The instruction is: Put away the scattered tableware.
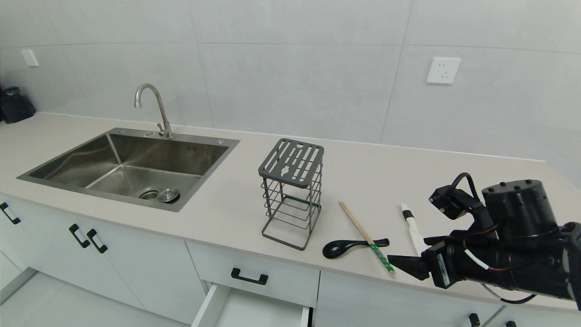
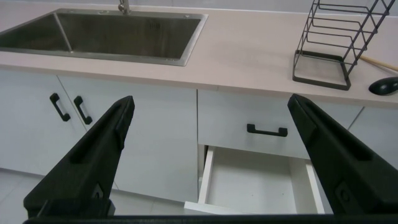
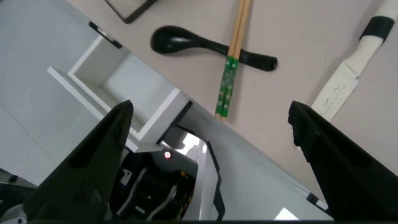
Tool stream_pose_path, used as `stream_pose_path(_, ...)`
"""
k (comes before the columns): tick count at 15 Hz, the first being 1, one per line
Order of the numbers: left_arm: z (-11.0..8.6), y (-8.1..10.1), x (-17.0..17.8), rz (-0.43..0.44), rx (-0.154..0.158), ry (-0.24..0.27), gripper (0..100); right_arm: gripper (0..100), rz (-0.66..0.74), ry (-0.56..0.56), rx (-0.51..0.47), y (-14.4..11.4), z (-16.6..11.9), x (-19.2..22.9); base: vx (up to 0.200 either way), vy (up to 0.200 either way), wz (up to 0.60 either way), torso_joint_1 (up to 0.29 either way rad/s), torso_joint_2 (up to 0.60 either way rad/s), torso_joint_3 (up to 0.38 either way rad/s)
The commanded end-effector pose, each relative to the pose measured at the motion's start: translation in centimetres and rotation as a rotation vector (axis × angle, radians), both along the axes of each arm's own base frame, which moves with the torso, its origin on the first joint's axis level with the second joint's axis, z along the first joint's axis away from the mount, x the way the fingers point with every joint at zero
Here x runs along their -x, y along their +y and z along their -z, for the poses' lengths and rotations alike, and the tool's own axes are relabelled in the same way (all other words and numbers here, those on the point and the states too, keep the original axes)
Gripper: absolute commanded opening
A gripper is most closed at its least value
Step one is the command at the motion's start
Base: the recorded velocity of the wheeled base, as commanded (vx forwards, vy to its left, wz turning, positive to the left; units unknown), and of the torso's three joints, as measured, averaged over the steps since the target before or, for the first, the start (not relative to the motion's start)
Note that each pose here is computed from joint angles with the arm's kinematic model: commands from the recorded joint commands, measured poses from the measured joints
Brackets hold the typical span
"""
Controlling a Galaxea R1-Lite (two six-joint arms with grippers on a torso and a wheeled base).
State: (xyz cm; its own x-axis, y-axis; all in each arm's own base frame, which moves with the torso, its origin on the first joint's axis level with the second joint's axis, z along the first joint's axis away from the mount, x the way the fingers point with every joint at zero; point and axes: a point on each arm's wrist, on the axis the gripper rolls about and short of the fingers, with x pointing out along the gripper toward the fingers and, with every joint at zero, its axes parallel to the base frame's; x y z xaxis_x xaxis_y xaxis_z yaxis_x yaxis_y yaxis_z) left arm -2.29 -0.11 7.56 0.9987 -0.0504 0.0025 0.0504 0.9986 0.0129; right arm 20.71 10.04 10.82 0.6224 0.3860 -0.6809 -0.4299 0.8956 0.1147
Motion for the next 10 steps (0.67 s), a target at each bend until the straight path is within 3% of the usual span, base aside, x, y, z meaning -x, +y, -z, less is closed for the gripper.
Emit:
stream_pose_path(1, 0.0, 0.0, 0.0, 0.0, -0.001, 0.001, 100, 100, 0.016, 0.047, 0.058, 0.4, 1.6, -0.4, 0.0, 0.0, 0.0, 0.0, 0.0, 0.0)
stream_pose_path(10, 0.0, 0.0, 0.0, 0.0, -0.001, 0.001, 100, 100, -0.004, 0.062, 0.115, 3.0, 5.0, -2.2, 0.0, 0.0, 0.0, 0.0, 0.0, 0.0)
